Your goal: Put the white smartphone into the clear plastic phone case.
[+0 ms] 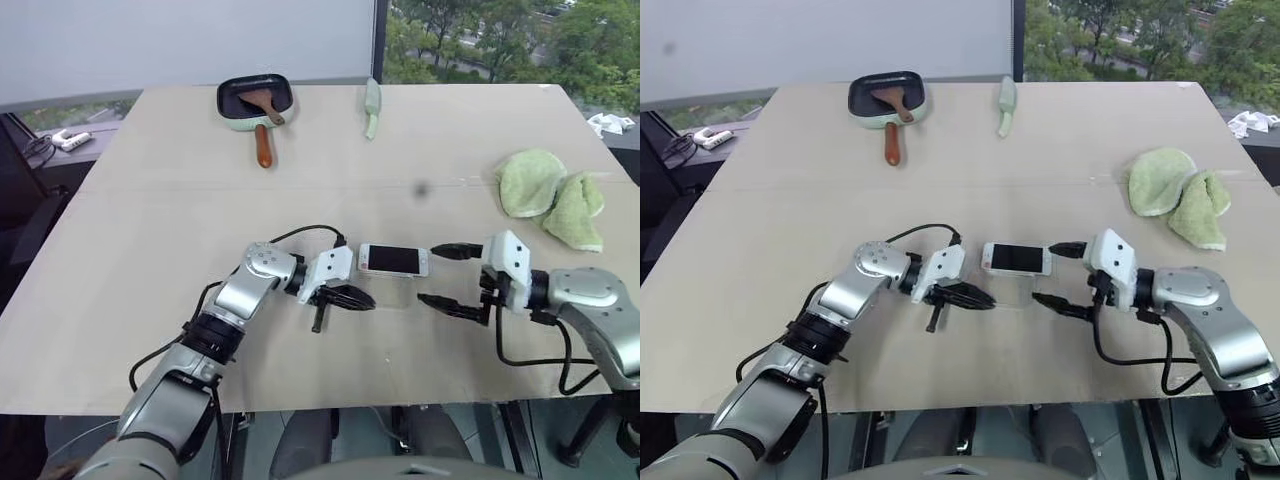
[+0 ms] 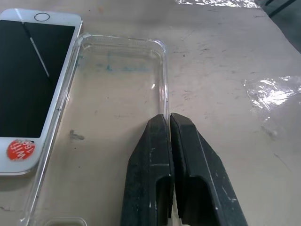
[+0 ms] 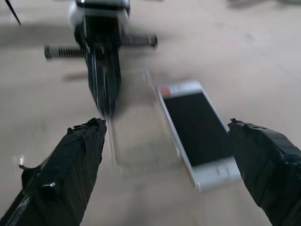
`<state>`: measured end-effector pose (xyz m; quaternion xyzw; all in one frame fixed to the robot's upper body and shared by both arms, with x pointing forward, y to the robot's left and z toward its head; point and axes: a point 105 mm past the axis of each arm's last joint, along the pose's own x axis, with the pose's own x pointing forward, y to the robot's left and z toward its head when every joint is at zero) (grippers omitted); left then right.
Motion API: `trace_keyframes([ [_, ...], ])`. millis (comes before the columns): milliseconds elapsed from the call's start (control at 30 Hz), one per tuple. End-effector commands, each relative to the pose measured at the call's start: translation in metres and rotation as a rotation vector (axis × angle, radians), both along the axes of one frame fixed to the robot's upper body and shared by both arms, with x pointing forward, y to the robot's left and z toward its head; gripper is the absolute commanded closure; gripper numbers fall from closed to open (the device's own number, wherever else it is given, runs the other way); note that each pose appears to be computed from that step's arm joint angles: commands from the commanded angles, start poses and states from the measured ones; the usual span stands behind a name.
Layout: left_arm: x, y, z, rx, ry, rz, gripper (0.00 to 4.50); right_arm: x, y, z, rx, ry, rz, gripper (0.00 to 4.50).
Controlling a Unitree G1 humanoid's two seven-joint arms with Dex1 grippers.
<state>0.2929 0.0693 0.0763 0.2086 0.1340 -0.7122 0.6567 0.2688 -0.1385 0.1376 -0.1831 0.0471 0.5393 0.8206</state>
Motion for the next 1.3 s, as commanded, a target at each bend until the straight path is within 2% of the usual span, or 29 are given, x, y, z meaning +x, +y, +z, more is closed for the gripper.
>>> trace_keyframes([
  [33, 0.005, 0.013, -0.005, 0.029, -0.007, 0.079, 4.42, 0.0, -0.014, 0.01, -0.023, -0.044, -0.004, 0.0],
  [233, 0.001, 0.01, 0.001, 0.002, 0.004, 0.076, 4.42, 0.001, -0.021, 0.009, -0.041, -0.036, -0.003, 0.0],
  [267, 0.001, 0.009, 0.002, -0.005, 0.011, 0.077, 4.18, 0.001, -0.021, 0.009, -0.04, -0.035, -0.002, 0.0],
  [333, 0.0, 0.008, 0.004, -0.015, 0.019, 0.078, 3.65, 0.002, -0.021, 0.009, -0.041, -0.036, -0.001, 0.0],
  [533, -0.002, 0.005, 0.017, -0.073, 0.041, 0.115, 0.62, 0.005, -0.016, 0.007, -0.05, -0.013, -0.005, 0.0],
  [600, -0.007, 0.008, 0.022, -0.077, 0.044, 0.108, 0.03, 0.01, -0.014, 0.006, -0.059, -0.017, -0.02, 0.0],
  [733, -0.014, 0.02, 0.047, -0.118, 0.023, 0.123, 0.03, 0.026, -0.012, -0.001, -0.091, -0.041, -0.043, 0.0],
  [867, -0.015, 0.046, 0.061, -0.091, -0.028, 0.203, 0.03, 0.038, -0.013, -0.013, -0.137, -0.002, -0.037, 0.0],
  [933, -0.015, 0.058, 0.065, -0.077, -0.056, 0.256, 0.03, 0.045, -0.012, -0.015, -0.144, -0.001, -0.028, 0.0],
  [1067, -0.03, 0.081, 0.066, -0.046, -0.069, 0.332, 0.03, 0.059, -0.009, -0.025, -0.194, 0.01, 0.021, 0.0],
  [1167, -0.04, 0.085, 0.067, -0.055, -0.071, 0.353, 0.03, 0.069, -0.007, -0.03, -0.207, 0.02, 0.04, 0.0],
  [1300, -0.04, 0.085, 0.068, -0.064, -0.111, 0.409, 0.03, 0.078, -0.001, -0.038, -0.224, 0.025, 0.082, 0.0],
])
